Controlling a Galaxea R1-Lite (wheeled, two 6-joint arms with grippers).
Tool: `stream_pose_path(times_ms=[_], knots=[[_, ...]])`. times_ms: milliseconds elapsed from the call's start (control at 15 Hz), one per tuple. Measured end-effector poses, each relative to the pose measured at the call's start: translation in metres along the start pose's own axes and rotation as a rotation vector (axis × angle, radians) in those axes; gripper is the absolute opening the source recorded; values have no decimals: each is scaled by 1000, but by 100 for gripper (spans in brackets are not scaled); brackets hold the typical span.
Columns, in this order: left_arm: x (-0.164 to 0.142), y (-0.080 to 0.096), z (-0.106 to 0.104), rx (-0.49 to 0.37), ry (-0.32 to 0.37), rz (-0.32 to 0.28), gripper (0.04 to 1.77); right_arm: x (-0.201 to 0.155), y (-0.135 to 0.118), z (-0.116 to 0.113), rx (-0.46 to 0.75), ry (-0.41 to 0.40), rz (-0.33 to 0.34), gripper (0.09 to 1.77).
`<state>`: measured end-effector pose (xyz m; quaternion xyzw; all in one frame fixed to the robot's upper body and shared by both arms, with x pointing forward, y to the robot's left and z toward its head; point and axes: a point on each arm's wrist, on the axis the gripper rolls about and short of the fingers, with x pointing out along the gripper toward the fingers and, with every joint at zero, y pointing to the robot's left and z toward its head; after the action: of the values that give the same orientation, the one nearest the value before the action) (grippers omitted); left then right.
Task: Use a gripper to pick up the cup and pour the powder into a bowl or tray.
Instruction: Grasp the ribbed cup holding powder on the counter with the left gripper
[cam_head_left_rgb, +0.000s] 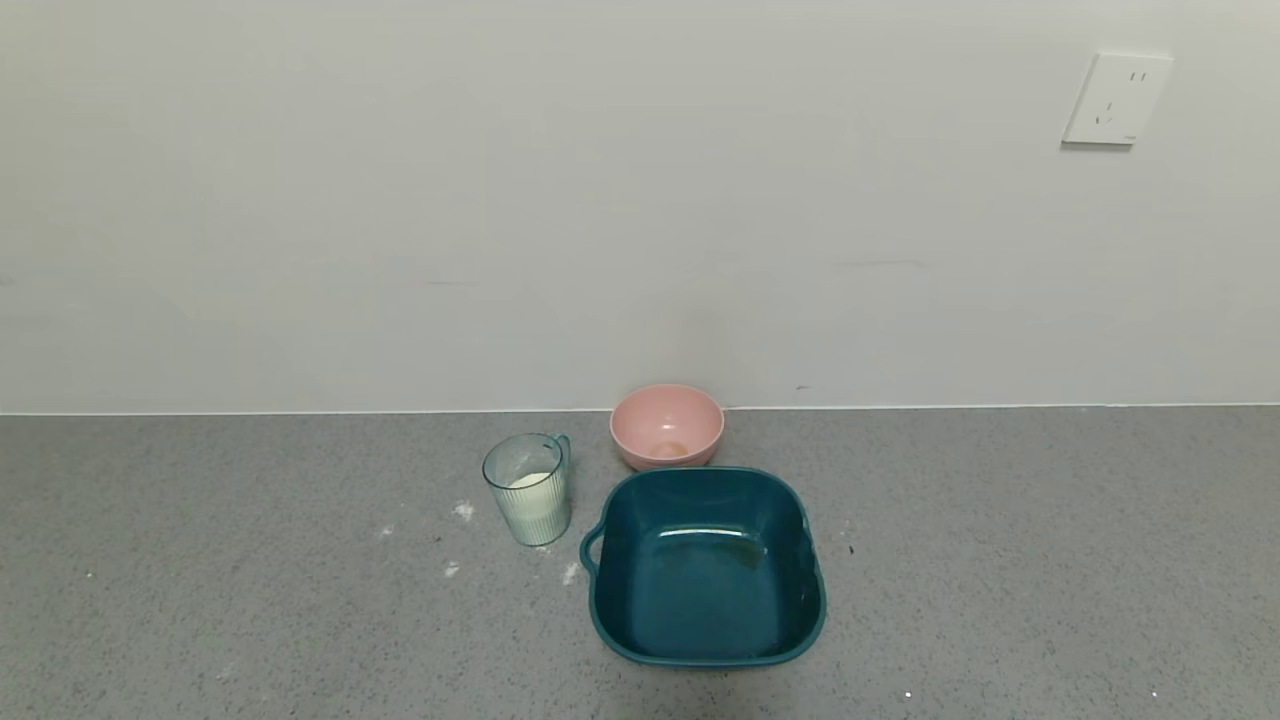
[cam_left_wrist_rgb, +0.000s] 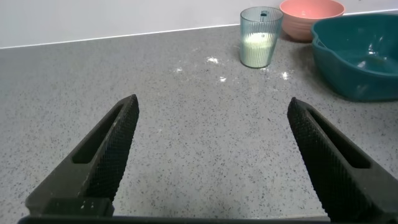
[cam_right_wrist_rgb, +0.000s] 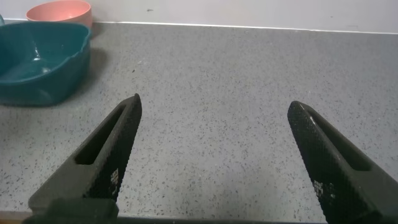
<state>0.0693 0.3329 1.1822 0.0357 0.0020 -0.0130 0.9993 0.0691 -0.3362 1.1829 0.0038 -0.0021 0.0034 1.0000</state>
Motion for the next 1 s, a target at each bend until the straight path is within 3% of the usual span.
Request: stream_pose_path(times_ms=[467,1000], knots=[[0,0,2,3,-11,-1,172,0,0,0,0,0,0,171],[-10,3,45,4,-104,-5,172,0,0,0,0,0,0,171]])
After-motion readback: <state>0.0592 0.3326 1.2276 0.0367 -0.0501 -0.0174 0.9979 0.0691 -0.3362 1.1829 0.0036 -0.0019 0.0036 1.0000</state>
